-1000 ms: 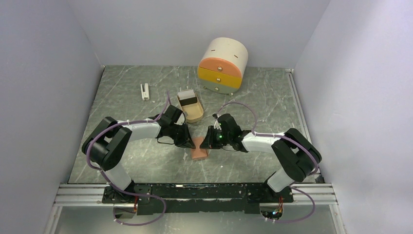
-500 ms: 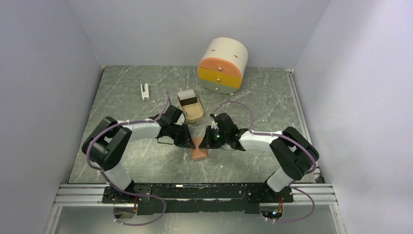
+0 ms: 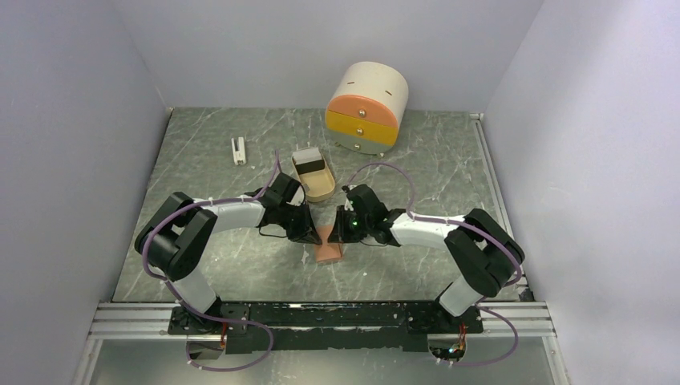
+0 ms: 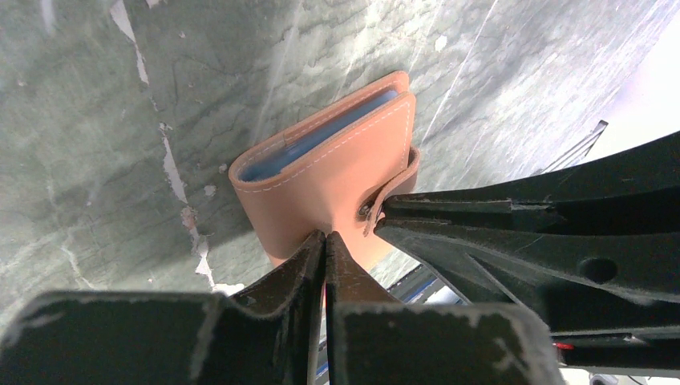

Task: Put the credit cards into the card holder
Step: Close the card holder at the center of the board.

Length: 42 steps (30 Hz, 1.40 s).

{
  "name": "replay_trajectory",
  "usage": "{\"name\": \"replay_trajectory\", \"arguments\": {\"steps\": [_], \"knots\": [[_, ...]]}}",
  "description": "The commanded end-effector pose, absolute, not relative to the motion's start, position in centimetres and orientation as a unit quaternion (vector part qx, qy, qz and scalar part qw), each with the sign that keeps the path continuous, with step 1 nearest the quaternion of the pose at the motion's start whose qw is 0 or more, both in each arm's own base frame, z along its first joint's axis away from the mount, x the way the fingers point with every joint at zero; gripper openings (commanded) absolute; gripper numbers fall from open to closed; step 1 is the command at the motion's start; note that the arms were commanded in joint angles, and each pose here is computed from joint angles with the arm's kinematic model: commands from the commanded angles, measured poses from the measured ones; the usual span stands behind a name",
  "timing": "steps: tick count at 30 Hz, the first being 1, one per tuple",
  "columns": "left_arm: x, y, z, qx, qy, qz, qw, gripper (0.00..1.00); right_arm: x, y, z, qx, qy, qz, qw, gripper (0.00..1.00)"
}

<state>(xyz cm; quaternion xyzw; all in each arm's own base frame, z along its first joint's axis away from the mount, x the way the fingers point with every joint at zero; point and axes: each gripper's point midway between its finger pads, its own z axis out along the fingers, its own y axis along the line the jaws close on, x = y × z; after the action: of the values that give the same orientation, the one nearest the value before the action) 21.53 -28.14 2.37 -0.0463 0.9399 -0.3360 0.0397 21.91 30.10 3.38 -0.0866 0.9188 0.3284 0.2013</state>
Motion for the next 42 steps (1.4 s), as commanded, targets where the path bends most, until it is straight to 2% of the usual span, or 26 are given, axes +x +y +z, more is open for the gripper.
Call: {"name": "replay_trajectory", "arguments": {"steps": [1, 17, 29, 42], "knots": [[20.3, -27.3, 1.1, -0.045, 0.951, -0.306, 0.025, 0.11, 21.6, 30.3, 2.7, -0.100, 0.925, 0.308, 0.199, 0.15], [20.1, -27.3, 1.1, -0.045, 0.950, -0.308, 0.025, 0.11, 21.6, 29.4, 1.5, -0.113, 0.946, 0.229, 0.198, 0.14], [19.4, -27.3, 1.1, -0.053, 0.945, -0.322, 0.017, 0.11, 19.6, 28.1, -2.2, -0.134, 0.969, 0.153, 0.142, 0.14], [19.1, -27.0, 1.0, -0.063, 0.944, -0.323, 0.022, 0.11, 18.6, 25.7, -3.1, -0.165, 0.976, 0.056, 0.133, 0.14]]}}
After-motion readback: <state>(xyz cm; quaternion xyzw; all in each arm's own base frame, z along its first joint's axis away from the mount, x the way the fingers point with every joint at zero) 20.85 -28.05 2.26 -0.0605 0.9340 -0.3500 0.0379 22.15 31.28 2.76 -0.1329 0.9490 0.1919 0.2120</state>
